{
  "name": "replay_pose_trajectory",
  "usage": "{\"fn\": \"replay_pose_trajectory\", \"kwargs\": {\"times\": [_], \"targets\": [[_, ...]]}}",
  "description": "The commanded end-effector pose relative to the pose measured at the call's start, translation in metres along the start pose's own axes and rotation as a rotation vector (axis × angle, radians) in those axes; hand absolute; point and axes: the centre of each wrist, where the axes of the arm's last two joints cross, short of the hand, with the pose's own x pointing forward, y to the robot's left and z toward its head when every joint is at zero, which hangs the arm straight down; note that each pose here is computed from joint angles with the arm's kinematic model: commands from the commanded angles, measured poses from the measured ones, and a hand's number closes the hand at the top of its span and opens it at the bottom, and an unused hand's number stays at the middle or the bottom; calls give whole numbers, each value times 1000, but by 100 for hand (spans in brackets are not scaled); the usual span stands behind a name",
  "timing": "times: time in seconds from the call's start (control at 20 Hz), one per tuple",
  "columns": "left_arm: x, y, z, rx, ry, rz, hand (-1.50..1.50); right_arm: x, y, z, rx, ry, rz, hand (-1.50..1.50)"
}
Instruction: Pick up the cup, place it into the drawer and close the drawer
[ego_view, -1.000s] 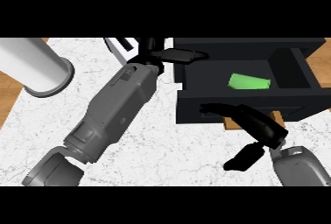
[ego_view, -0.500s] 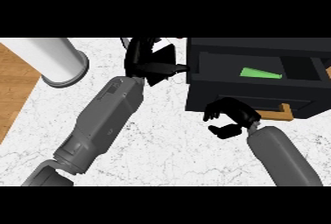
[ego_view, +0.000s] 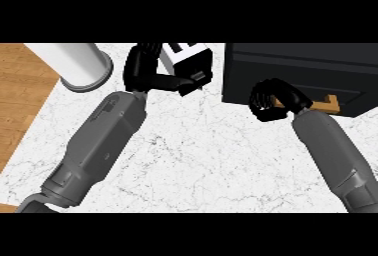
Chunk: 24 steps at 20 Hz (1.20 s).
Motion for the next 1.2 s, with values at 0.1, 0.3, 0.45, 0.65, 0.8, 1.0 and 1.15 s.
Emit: {"fn": "replay_pose_trajectory", "kwargs": {"times": [0.1, 0.3, 0.45, 0.65, 0.8, 1.0, 1.15], "targets": [[8, 18, 4, -40, 20, 0, -150, 8, -65, -6, -183, 17, -32, 150], [11, 34, 8, -44, 5, -3, -150, 7, -84, 1, -223, 30, -48, 150], [8, 36, 12, -39, 13, 11, -150, 13, -104, 4, -236, -1, -71, 150], [9, 29, 12, -71, 18, 22, -150, 15, -110, 7, -229, -5, -87, 150], [9, 36, 14, -73, 17, 25, -150, 15, -116, 11, -222, -20, -97, 150], [6, 37, 19, -83, 34, 41, -150, 15, -120, 15, -226, -36, -127, 150], [8, 38, 18, -80, 27, 51, -150, 12, -125, 22, -221, -39, -137, 150]]}}
